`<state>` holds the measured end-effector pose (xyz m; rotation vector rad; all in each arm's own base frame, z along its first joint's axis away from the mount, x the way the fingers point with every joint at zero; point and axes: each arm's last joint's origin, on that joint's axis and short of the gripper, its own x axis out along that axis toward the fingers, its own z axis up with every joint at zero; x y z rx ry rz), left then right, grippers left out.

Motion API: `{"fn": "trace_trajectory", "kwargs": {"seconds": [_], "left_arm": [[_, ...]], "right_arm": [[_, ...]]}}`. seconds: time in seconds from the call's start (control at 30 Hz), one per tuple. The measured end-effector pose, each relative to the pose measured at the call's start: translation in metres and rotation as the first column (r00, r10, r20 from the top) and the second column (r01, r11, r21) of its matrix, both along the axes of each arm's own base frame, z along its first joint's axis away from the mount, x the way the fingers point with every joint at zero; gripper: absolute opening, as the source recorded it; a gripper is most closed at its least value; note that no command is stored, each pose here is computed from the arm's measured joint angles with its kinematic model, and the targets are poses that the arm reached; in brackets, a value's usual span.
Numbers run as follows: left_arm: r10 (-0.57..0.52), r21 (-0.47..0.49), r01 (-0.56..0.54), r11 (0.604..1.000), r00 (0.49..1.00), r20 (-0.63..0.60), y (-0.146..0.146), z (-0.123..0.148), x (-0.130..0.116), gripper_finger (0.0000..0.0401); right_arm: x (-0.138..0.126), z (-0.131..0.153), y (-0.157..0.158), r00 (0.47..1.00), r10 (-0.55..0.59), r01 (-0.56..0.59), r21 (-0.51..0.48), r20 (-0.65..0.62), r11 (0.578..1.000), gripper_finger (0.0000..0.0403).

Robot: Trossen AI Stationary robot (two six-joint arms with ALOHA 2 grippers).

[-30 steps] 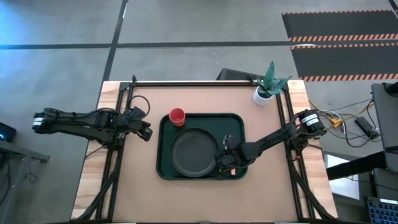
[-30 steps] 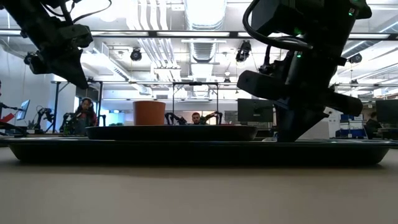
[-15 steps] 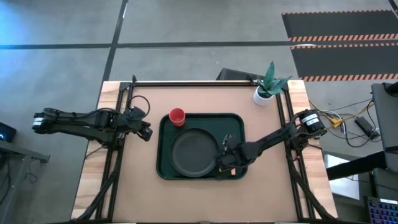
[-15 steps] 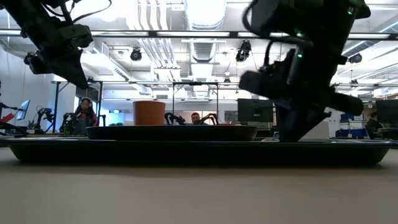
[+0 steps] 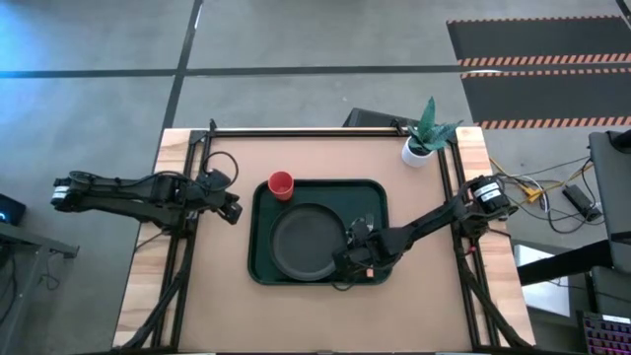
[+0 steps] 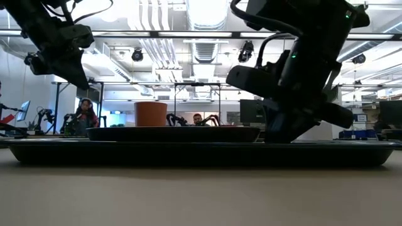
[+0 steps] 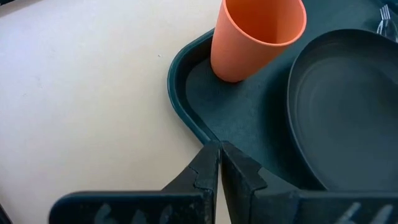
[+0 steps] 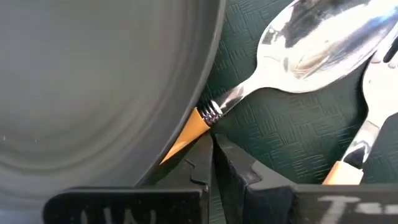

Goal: Pick and place plate/cup/fork/spoon on tray
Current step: Adjust the orange spoon on the black tray

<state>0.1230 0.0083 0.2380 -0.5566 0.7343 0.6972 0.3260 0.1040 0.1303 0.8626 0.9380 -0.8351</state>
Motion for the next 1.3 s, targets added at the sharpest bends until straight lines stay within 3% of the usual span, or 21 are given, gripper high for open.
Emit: {"fn": "trace_trajectory", "kwargs": {"seconds": [0.13, 0.37, 0.6, 0.8, 1.1, 1.3], "left_arm": [[0.0, 0.0, 0.0, 1.0, 1.0, 0.0, 0.0, 0.0, 0.0, 0.0], [0.002, -0.002, -0.002, 1.0, 1.0, 0.002, 0.0, 0.0, 0.0, 0.0], [0.002, -0.002, -0.002, 1.0, 1.0, 0.001, 0.0, 0.0, 0.001, 0.0], [0.002, -0.002, -0.002, 1.0, 1.0, -0.004, 0.0, -0.001, 0.001, 0.0], [-0.009, -0.017, 0.009, 1.0, 1.0, -0.009, -0.001, -0.001, 0.002, 0.0], [-0.009, -0.017, 0.009, 1.0, 1.0, -0.009, -0.001, -0.001, 0.002, 0.0]], "right_arm": [[-0.003, 0.007, -0.001, 1.0, 0.021, -0.021, 0.002, -0.017, 1.0, 0.0008], [-0.011, 0.033, -0.003, 0.983, 0.025, -0.035, -0.053, -0.181, 0.998, 0.0008], [-0.007, 0.032, -0.012, 0.984, 0.029, -0.04, -0.057, -0.178, 0.998, 0.0008], [0.001, 0.025, -0.015, 0.997, 0.042, -0.046, -0.054, -0.072, 0.997, 0.0008], [0.004, 0.021, -0.034, 0.995, 0.044, -0.051, -0.083, -0.086, 0.995, 0.0008], [0.011, 0.016, -0.043, 0.999, 0.052, -0.052, -0.079, -0.003, 0.996, 0.0008]]}}
